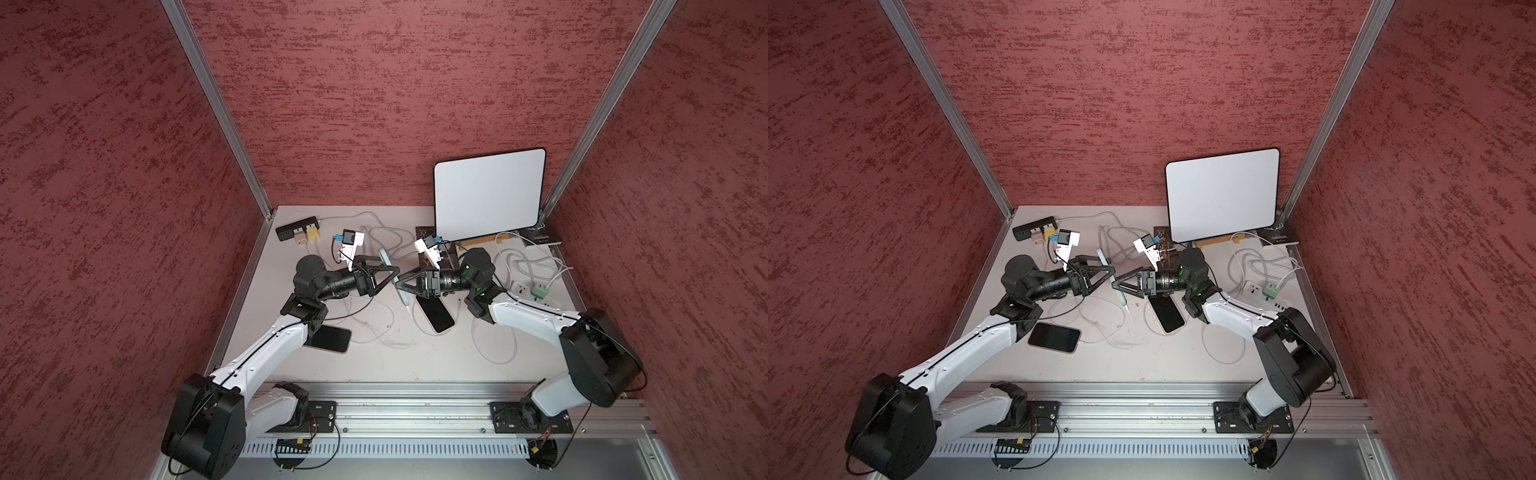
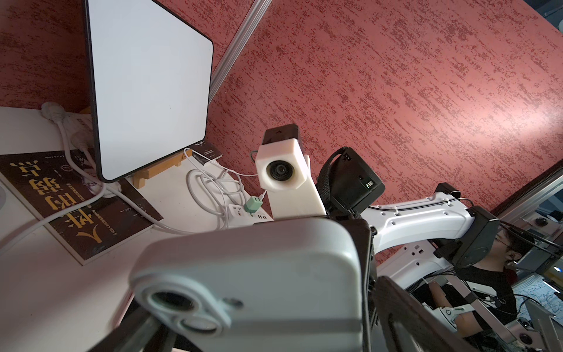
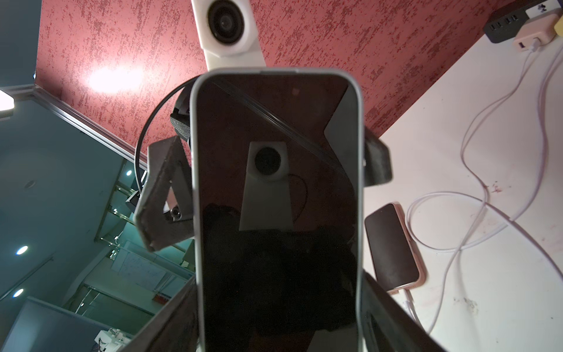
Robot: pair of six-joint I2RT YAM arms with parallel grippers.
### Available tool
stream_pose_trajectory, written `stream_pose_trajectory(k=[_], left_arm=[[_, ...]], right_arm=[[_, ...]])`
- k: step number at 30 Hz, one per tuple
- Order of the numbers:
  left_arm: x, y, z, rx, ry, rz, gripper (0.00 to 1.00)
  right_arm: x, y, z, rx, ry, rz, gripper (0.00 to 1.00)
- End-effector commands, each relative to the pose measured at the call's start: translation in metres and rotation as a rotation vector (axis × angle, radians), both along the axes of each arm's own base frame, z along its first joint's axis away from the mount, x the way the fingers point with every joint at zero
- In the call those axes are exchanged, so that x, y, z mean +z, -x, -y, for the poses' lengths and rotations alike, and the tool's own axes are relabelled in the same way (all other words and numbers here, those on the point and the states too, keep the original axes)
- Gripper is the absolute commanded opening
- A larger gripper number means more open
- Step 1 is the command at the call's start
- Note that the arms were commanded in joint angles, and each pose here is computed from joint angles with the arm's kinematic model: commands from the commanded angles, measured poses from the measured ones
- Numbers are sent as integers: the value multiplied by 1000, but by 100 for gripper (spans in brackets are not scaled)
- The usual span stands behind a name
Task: Unplug the charging cable from the phone
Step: Pick up the phone at the center of the board.
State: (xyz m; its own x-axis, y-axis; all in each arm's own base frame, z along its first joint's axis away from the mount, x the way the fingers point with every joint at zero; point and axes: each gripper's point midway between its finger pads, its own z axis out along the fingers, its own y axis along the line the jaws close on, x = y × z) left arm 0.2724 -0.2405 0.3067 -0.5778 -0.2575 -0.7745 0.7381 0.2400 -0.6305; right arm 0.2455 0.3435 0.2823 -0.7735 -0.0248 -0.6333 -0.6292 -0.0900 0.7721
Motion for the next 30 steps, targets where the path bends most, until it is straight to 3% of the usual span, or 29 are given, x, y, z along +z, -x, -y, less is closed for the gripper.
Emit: stream_pose_trajectory(k=[1,8,13,15,19,22,25,30], left_arm=[[16,4,1,-9,20,51,99],[16,4,0,-8,21,48,86],[18,5,0,-10,24,55,70],[18,5,0,-8,23,56,61],[20,5,-5,-3,23,55,35],[21,4,-10,9,27,53,22],[22,3,-15,21,31,54,17],[25,2,-22,41,43,59,13]], right_arm=[[17,5,-3,22,-47,75,18],[16,4,-3,20,-45,74,19],[13,4,-4,22,-38,72,22],[12,4,-4,22,-28,79,32],[11,8,-2,27,10,114,63],[7,12,0,35,50,144,79],[0,15,2,51,86,160,88],[-1,27,6,95,104,186,93]])
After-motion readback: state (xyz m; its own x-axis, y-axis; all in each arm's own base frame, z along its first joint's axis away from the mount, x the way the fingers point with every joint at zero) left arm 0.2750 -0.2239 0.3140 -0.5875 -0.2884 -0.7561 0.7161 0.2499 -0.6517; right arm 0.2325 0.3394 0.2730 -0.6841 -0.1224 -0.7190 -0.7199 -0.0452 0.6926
